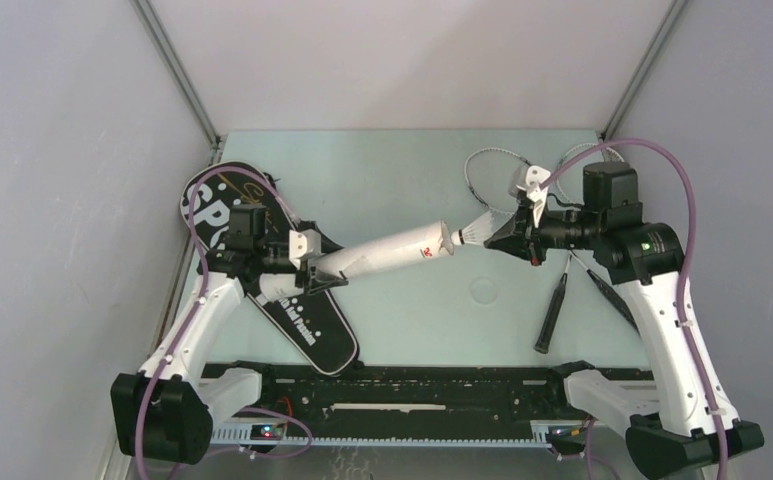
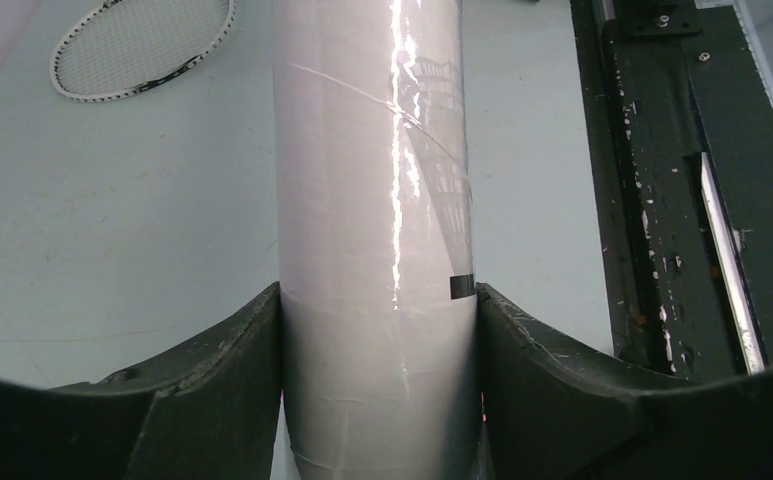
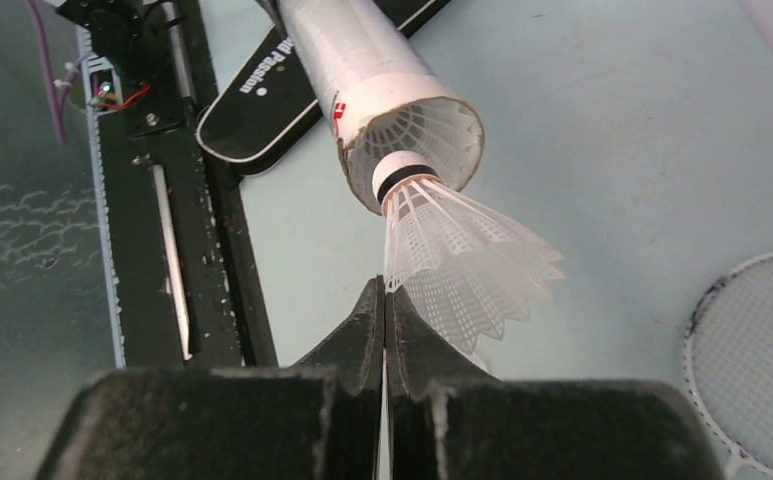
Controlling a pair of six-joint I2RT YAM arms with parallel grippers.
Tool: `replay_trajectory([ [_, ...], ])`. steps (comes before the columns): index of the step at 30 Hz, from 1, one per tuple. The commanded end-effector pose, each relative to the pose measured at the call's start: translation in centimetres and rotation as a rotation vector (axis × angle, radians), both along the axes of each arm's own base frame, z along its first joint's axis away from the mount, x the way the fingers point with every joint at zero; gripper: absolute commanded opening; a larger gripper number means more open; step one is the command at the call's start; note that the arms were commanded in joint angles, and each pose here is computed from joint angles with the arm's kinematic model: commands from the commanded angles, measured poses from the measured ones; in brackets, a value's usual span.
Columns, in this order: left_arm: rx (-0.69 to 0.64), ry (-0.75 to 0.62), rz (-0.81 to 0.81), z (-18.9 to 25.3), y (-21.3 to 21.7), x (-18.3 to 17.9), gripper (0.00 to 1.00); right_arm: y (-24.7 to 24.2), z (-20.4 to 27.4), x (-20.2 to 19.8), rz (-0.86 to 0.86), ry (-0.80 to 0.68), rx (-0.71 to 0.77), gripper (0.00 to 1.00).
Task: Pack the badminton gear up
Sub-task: Place the shuttlecock at the shuttle tube.
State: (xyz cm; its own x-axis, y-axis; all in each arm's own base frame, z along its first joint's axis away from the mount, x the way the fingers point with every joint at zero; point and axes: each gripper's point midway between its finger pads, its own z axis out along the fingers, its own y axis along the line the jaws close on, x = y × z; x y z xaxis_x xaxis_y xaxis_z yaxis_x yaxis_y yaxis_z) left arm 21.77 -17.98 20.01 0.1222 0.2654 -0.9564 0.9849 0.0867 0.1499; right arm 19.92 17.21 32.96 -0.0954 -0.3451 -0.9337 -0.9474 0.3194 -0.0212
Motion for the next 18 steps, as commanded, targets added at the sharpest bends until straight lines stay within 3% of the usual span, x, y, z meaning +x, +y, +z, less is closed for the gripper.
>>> replay_trajectory([
  [1, -0.058, -0.106, -0.072, 3.5, -0.8, -0.1, 0.39, 1.2, -0.6, -0.8, 0.087, 0.014, -0.005, 0.00],
  [18, -0.066, -0.100, -0.086, 3.5, -1.0, -0.4, 0.39, 4.7, -2.5, 0.0, 0.152, 0.067, -0.020, 0.00],
])
